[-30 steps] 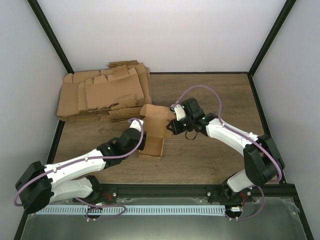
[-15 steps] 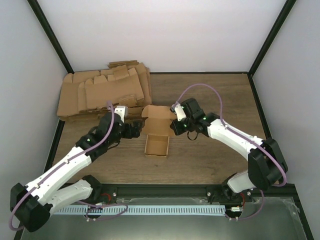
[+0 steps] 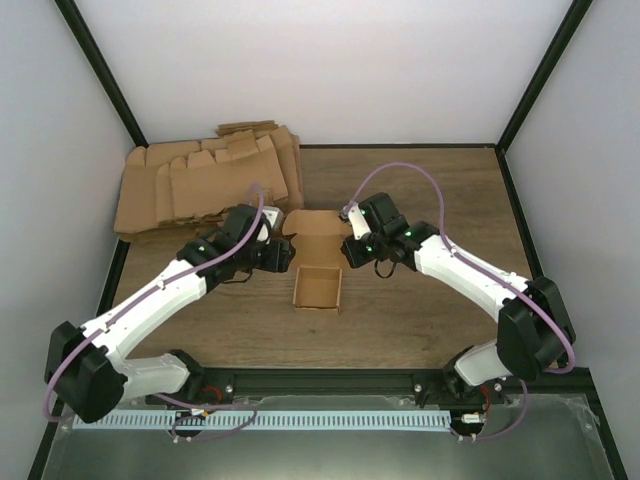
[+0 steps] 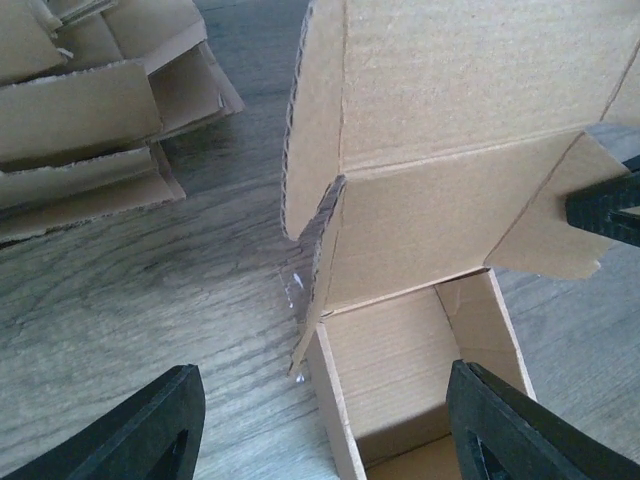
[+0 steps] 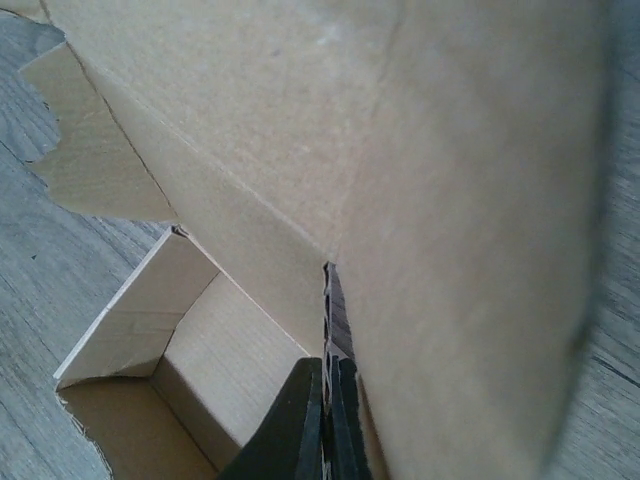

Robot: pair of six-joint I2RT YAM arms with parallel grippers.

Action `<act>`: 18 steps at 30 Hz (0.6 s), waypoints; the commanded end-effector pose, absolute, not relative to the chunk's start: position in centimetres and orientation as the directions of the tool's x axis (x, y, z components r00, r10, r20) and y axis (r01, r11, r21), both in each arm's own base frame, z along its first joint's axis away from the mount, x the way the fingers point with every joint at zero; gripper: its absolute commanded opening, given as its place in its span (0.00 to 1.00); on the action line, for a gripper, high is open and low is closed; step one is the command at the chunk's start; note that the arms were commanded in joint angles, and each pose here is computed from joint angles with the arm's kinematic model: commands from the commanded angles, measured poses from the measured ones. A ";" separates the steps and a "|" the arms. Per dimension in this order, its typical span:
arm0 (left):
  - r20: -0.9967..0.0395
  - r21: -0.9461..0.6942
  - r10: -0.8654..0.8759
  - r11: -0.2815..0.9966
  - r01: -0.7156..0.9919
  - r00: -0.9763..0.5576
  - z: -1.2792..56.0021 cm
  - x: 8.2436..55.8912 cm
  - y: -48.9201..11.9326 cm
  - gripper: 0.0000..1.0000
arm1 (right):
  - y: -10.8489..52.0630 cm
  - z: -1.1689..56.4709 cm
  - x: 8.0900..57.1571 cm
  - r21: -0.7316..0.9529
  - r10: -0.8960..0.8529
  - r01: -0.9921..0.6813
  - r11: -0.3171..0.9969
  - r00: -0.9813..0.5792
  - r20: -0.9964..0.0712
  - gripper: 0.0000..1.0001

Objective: Fold the paper box

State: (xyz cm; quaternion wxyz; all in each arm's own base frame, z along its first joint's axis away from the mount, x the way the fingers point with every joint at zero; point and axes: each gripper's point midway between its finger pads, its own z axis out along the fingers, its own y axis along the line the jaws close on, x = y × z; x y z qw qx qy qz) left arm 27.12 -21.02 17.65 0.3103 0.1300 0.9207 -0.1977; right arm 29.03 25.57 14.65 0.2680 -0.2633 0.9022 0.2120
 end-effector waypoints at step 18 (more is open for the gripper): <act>-0.559 -0.198 0.169 0.923 0.329 -0.811 14.0 31.3 -22.6 0.30 | 26.8 16.6 30.4 0.195 -0.373 -0.603 0.774 -0.682 -0.629 0.01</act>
